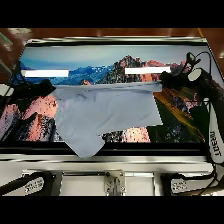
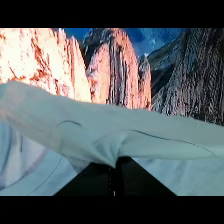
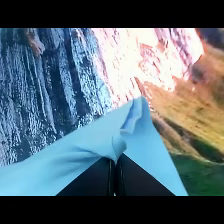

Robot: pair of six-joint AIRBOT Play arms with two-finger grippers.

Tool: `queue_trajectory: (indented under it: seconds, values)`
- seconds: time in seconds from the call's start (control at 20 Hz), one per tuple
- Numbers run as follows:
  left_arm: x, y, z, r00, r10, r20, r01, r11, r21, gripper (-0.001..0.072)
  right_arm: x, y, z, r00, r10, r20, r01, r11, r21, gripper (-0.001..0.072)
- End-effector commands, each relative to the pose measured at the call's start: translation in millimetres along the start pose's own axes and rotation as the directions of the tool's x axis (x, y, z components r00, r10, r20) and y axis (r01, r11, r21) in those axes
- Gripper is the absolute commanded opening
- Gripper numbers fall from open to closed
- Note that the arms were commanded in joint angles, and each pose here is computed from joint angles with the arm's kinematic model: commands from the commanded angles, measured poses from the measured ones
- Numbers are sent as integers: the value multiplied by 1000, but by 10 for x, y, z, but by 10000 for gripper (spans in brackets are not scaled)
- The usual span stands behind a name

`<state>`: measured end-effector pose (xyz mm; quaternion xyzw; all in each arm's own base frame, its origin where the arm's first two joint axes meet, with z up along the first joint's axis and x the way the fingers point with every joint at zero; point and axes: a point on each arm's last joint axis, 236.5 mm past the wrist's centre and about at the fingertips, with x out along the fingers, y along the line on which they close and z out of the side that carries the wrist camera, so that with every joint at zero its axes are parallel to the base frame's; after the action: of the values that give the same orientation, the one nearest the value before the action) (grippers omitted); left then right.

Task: Fold the shirts.

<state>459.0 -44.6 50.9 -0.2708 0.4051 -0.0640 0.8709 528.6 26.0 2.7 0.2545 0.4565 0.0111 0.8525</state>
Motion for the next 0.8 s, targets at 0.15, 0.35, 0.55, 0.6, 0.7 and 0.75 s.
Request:
queue_trajectory:
  seconds: [0.15, 0.35, 0.55, 0.6, 0.7, 0.75]
  values:
    - [215, -27, -487, 974, -42, -224, 32, 998, -49, 694, 135, 190, -69, 993, 105, -47, -99, 989, 113, 573]
    - [-533, 545, -522, 914, -22, -406, -37, 990, -137, 439, -745, -368, 163, 996, -45, -82, 37, 995, -90, 572]
    - [-1018, 1053, -1129, 864, 11, -504, -130, 971, -202, 475, -1400, -1339, -470, 902, -224, -369, 204, 975, -92, 572]
    - [-1012, 1112, -1375, 852, -1, -524, -145, 961, -237, 628, -1454, -1445, -640, 881, -200, -428, 198, 979, -49, 573]
    - [-903, 1150, -1909, 821, -49, -569, -148, 944, -295, 685, -1423, -1472, -892, 864, -111, -491, 155, 987, 48, 574]
    - [-828, 1087, -2082, 816, -100, -570, -115, 937, -329, 675, -1364, -1408, -984, 862, -56, -504, 118, 989, 93, 574]
